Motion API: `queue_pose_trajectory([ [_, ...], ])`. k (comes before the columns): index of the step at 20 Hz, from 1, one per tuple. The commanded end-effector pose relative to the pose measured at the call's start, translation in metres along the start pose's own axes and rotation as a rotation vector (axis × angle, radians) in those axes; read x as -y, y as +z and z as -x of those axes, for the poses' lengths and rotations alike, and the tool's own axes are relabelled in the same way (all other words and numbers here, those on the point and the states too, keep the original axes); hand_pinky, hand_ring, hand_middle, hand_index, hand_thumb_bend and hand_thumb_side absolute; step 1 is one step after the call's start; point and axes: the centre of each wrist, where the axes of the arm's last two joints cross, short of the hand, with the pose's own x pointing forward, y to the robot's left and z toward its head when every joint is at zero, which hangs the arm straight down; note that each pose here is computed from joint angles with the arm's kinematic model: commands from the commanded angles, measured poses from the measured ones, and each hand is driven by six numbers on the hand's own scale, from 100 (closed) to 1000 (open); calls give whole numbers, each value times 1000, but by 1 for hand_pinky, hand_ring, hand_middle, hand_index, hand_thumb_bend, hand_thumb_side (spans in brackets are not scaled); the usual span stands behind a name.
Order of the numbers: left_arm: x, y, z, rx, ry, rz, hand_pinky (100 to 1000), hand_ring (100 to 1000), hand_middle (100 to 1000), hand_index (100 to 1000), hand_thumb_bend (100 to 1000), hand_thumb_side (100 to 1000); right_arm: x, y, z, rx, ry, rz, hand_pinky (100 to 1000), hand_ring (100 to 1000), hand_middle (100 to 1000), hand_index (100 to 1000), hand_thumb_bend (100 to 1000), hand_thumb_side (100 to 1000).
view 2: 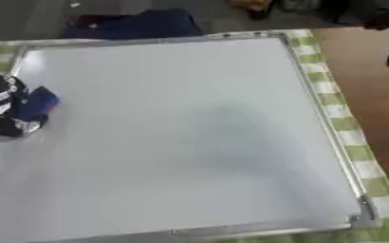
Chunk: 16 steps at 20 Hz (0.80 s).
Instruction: Wipe the whiteboard clean with a brush.
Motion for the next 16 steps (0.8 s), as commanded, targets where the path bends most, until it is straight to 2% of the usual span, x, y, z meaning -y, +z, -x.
queue_pose_trajectory([
  [1, 6, -8, -10, 47, 5, 50, 666, 526, 303, 147, 212, 461, 4, -8, -6, 30, 16, -5, 729, 583, 467, 263, 187, 958],
  [16, 2, -20, -43, 235, -36, 105, 651, 503, 282, 149, 186, 467, 5, -6, -6, 15, 17, 3, 730, 583, 467, 264, 185, 957],
])
